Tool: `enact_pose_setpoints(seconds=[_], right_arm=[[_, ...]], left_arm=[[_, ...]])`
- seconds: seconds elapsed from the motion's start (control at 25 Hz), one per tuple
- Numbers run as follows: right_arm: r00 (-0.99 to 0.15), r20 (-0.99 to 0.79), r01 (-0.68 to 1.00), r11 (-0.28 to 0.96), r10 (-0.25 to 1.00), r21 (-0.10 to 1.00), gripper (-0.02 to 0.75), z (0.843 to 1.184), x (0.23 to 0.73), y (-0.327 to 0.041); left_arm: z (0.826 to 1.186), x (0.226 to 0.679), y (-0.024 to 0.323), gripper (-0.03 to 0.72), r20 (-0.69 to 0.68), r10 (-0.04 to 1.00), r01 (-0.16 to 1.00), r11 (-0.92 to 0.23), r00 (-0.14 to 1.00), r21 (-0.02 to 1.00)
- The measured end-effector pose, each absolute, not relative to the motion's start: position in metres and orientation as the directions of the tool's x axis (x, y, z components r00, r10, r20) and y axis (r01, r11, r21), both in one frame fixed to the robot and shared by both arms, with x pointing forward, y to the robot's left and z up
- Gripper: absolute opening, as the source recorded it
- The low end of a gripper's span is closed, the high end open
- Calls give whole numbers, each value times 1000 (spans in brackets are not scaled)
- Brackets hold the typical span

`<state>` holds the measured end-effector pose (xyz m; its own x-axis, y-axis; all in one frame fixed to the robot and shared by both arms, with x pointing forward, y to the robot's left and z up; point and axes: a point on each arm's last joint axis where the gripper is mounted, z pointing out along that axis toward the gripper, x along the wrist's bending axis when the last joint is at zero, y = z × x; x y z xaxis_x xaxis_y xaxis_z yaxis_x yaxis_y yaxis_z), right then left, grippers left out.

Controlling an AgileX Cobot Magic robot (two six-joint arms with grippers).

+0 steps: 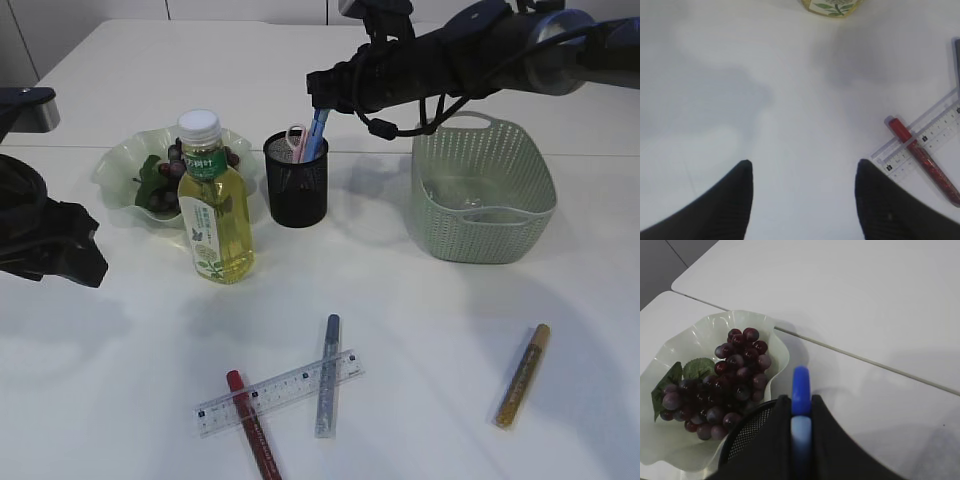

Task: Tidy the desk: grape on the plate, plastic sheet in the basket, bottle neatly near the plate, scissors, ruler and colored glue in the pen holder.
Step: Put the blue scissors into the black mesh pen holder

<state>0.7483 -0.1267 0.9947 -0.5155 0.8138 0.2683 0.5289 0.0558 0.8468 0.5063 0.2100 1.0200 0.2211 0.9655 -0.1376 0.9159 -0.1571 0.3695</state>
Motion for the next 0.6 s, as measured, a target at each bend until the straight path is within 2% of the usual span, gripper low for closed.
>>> enact_pose_setpoints(seconds=[0.28,0.36,0.44,0.6], right_arm=[[-591,250,526,132,767,840,58,993,743,-122],[-593,248,525,134,766,841,89,993,743,-122],[-594,246,523,135,766,841,163,993,743,-122],[-595,270,530,117,757,840,396,997,742,-123]], left_arm=[[1020,505,210,465,-147,965,921,-151,215,359],[1019,504,209,459,-157,965,927,-146,210,345],[1019,503,209,457,-161,965,932,-146,208,331],[1018,500,209,455,-164,965,942,-151,207,301]])
